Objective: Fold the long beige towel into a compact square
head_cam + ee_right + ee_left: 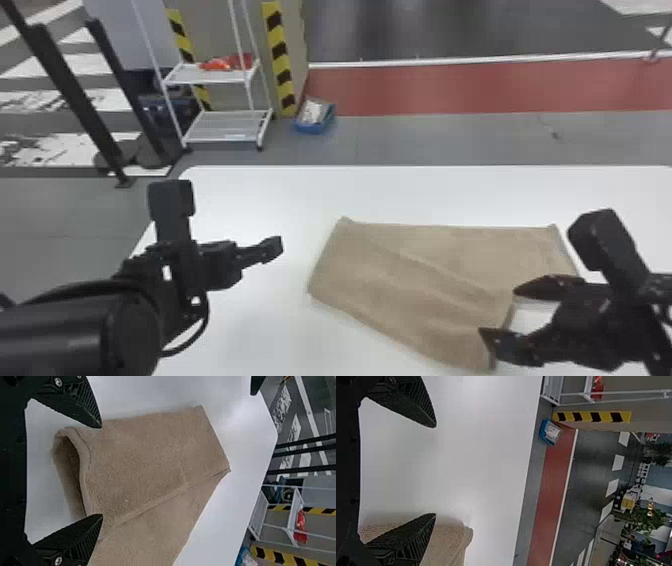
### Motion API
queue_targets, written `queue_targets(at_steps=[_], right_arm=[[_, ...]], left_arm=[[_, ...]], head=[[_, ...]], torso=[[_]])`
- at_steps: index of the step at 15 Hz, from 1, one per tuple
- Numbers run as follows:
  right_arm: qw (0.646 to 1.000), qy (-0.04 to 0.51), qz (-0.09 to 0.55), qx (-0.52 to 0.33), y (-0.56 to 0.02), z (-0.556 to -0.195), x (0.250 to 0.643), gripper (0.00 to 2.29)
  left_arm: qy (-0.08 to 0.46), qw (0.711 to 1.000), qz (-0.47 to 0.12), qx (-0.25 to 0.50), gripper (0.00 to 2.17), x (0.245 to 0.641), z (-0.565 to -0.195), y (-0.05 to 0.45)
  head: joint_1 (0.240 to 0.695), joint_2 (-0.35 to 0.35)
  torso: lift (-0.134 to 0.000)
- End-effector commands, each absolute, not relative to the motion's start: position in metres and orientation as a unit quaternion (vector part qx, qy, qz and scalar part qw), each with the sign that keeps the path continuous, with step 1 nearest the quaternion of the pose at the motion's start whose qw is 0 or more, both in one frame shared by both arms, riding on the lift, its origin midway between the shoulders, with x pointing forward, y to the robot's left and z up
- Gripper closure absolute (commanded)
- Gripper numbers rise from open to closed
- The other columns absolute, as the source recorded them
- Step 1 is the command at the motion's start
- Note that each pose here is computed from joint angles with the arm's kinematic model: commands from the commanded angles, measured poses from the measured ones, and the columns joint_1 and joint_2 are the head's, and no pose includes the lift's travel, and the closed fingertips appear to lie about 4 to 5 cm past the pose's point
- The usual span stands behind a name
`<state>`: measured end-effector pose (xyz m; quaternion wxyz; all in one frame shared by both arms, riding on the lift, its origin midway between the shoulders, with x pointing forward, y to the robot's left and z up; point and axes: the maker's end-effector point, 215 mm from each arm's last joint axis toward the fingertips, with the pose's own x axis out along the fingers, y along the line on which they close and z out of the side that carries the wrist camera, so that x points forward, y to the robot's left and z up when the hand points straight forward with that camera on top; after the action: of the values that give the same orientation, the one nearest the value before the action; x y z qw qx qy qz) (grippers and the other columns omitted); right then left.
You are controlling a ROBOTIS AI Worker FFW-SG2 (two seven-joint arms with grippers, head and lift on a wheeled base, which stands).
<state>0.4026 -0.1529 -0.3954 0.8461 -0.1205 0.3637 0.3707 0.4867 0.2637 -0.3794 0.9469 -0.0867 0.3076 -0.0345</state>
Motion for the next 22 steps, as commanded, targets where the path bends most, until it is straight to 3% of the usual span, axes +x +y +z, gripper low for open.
queue_targets(at_steps=[1,9,16,19,22], right_arm=[[0.845,0.369,0.356,-0.151,-0.143,-0.405,0.413,0.08],[0.815,0.416,0.336,-0.224,-0.147,-0.447,0.407,0.09],[0.808,0.428,0.330,-0.235,-0.158,-0.454,0.398,0.09],[0.836,0.428,0.301,-0.166,-0.169,-0.431,0.399,0.09],[0.846,0.454,0.271,-0.064,-0.177,-0.433,0.379,0.09]], left_arm=[[0.310,0.946,-0.035,-0.091,0.09,0.485,-0.382,0.262],[0.313,0.944,-0.030,-0.096,0.09,0.482,-0.386,0.269],[0.312,0.945,-0.033,-0.097,0.09,0.483,-0.385,0.268],[0.311,0.945,-0.035,-0.096,0.09,0.483,-0.384,0.265],[0.313,0.944,-0.037,-0.097,0.09,0.482,-0.387,0.264]], head=[[0.695,0.139],[0.695,0.166],[0.695,0.147],[0.695,0.138],[0.695,0.127]], torso=[[-0.124],[-0.124],[-0.124],[-0.124],[-0.124]])
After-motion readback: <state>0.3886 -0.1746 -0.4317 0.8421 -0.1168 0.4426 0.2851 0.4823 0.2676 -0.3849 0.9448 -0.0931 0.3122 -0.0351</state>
